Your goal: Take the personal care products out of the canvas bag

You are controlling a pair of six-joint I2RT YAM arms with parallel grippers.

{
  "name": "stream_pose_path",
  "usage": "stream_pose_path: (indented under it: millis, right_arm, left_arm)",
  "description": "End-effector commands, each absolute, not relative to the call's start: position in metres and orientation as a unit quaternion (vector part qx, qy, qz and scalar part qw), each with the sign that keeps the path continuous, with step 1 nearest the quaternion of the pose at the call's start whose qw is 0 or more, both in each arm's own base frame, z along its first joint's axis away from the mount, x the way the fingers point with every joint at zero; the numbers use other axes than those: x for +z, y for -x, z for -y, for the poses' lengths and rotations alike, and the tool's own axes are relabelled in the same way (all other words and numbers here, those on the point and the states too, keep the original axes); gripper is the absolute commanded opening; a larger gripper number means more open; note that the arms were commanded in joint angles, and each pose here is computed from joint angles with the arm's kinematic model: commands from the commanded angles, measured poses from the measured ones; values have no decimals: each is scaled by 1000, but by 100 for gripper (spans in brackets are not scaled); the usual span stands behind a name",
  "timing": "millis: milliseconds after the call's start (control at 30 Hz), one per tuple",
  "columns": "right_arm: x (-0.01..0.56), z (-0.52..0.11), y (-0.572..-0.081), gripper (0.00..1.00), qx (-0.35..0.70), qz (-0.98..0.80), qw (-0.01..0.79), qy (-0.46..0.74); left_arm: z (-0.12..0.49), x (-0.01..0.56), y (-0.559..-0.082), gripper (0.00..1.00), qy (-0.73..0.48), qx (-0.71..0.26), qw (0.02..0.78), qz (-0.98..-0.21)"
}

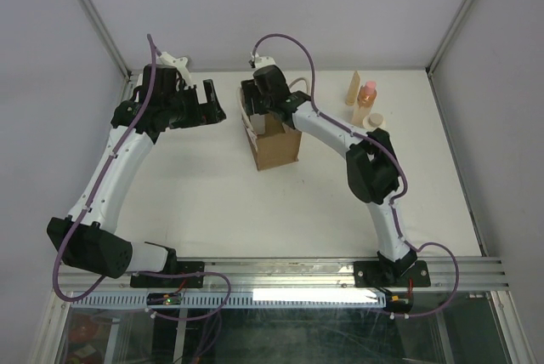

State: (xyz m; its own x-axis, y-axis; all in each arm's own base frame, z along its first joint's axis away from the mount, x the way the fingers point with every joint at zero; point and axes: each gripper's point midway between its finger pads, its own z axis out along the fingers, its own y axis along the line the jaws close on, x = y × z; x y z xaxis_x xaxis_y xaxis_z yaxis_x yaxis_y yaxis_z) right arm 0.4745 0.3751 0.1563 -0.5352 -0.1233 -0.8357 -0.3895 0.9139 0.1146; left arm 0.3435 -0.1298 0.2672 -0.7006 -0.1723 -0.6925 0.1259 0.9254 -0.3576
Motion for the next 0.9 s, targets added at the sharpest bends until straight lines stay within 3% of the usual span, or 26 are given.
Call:
stream_pose_path:
  millis: [0, 533, 600, 733, 867]
  right_arm:
    - [186, -373, -496, 66, 124, -840, 512, 131]
    - [172, -378, -515, 67, 81, -830, 534, 139]
    - [175, -380, -515, 63, 85, -828, 536, 140]
    - [196, -383, -513, 41, 102, -821, 544, 138]
    - [224, -382, -508, 26, 118, -810, 559, 137]
  left_arm:
    - [126, 282, -347, 99, 5, -186, 411, -892]
    - [124, 280, -348, 99, 5, -184, 410, -893]
    - [124, 280, -349, 99, 6, -185, 410, -893]
    - [125, 279, -350, 99, 6, -186, 408, -894]
    - [126, 278, -351, 99, 7, -188, 405, -895]
